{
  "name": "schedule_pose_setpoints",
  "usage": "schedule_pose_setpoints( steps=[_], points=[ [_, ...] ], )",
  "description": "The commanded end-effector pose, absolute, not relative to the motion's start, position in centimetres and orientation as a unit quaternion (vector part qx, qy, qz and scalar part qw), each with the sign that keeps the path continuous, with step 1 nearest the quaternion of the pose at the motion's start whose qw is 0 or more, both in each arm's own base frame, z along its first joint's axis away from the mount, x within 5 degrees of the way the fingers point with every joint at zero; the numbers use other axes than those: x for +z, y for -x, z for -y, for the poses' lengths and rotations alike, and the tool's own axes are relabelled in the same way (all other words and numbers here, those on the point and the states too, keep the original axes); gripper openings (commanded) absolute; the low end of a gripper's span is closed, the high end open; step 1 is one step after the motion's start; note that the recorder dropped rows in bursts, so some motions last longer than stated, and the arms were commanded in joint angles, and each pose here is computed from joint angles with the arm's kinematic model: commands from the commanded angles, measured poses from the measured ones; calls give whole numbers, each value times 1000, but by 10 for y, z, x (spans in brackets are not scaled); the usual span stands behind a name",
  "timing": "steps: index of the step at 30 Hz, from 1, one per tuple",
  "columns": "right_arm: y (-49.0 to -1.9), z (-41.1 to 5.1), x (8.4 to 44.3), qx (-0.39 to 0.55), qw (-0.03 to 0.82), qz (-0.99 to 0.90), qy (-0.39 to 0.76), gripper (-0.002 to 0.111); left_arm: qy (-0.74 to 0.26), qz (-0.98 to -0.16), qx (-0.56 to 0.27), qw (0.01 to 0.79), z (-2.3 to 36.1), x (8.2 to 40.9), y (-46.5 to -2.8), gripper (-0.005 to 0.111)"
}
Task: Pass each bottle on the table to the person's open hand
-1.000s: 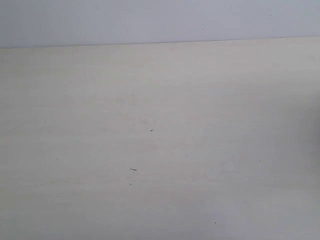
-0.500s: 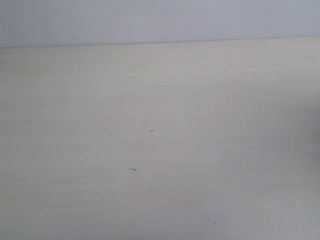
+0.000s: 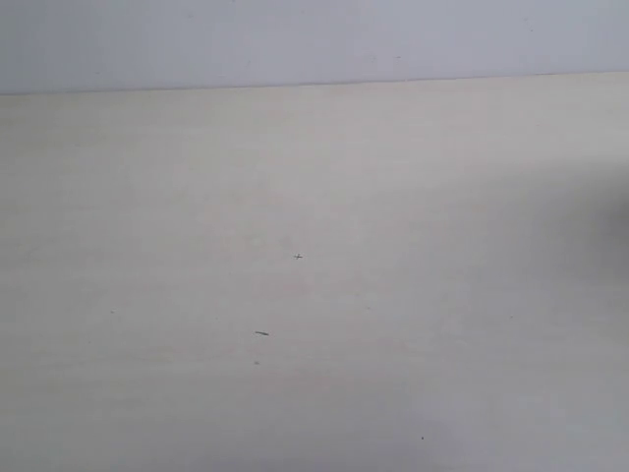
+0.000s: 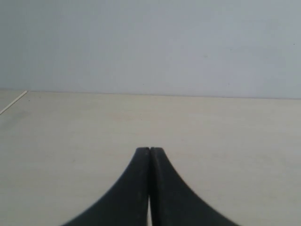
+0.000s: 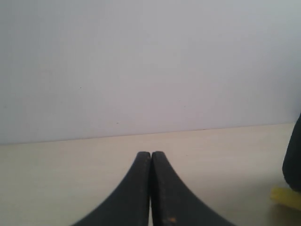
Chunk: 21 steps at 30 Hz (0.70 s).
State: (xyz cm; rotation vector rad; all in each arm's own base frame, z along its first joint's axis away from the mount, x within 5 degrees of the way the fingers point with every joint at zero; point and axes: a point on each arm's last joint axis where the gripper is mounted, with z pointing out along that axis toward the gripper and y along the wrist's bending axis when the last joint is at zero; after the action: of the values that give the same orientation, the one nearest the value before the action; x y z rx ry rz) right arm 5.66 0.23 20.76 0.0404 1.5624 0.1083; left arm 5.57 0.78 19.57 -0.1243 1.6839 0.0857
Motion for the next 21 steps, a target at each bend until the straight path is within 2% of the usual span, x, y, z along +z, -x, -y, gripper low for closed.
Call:
schedule_pose_setpoints(
  steps=[1,21],
  points=[
    [-56,-2,206,49,708,-704,-21,0,54,-744,41,664,-8,195,-55,0],
    [-56,-2,207,51,713,-699,-23,0,54,-745,41,664,-8,195,-55,0]
  ],
)
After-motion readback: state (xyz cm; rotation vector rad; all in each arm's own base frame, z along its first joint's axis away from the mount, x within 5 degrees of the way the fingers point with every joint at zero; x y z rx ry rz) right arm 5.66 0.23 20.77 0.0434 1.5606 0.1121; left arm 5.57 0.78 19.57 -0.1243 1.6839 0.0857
